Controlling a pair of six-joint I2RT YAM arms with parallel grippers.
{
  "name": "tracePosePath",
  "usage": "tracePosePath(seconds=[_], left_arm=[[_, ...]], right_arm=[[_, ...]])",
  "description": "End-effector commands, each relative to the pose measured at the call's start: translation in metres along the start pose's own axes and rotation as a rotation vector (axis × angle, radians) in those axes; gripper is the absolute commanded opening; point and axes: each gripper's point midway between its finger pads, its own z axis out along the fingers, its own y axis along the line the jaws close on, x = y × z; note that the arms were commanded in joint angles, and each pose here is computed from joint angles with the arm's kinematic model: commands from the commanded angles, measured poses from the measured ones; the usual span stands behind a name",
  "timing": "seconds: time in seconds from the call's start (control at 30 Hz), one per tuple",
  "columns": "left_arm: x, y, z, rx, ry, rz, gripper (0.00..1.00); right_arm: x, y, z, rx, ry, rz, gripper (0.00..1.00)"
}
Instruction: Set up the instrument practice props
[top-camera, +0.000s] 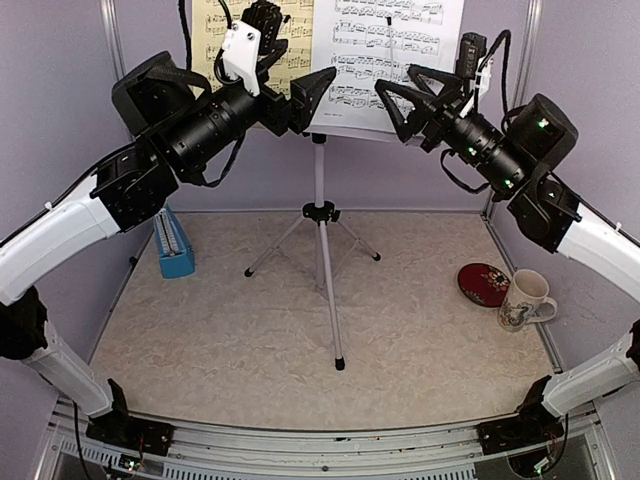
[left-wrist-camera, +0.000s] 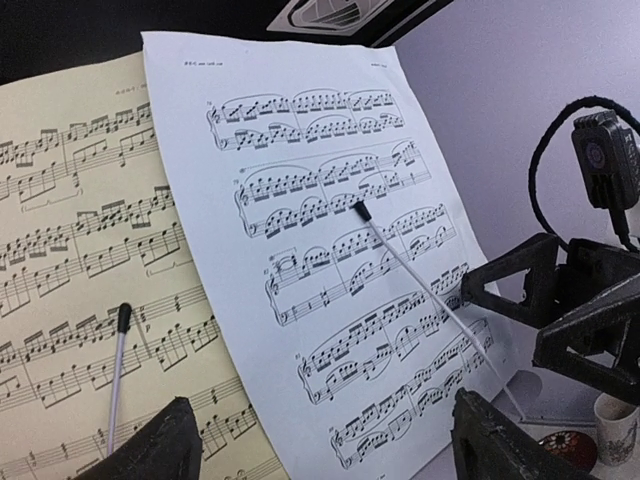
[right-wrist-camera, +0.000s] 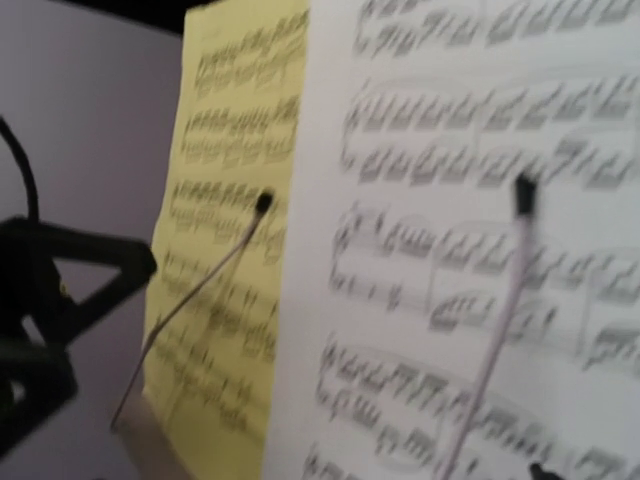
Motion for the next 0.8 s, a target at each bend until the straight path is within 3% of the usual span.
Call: tracePosePath(seconds=[0.0, 0.2, 0.57, 0.67, 0.77], left_arm=[[0.007, 0.025, -0.028, -0.132, -0.002, -0.048, 0.84], [0.069, 0.013, -0.062, -0.129, 0.122, -0.086, 0.84], [0.190, -0.021, -0.147, -0.116, 0.278, -0.362, 0.78], [0.209, -0.027, -0.149, -0.122, 0.313, -0.387, 0.79], [0.210, -0.025, -0.140, -0.129, 0.299, -0.409, 0.78]], right_arm=[[0.028, 0.019, -0.010, -0.104, 0.071, -0.016, 0.88], [0.083, 0.043, -0.025, -0.223, 0.193, 0.036, 0.90], [0.191, 0.065, -0.087, -0.247, 0.413, 0.283, 0.89], [0.197, 0.061, -0.087, -0.230, 0.441, 0.244, 0.88], [0.171, 0.055, -0.069, -0.228, 0.417, 0.164, 0.89]])
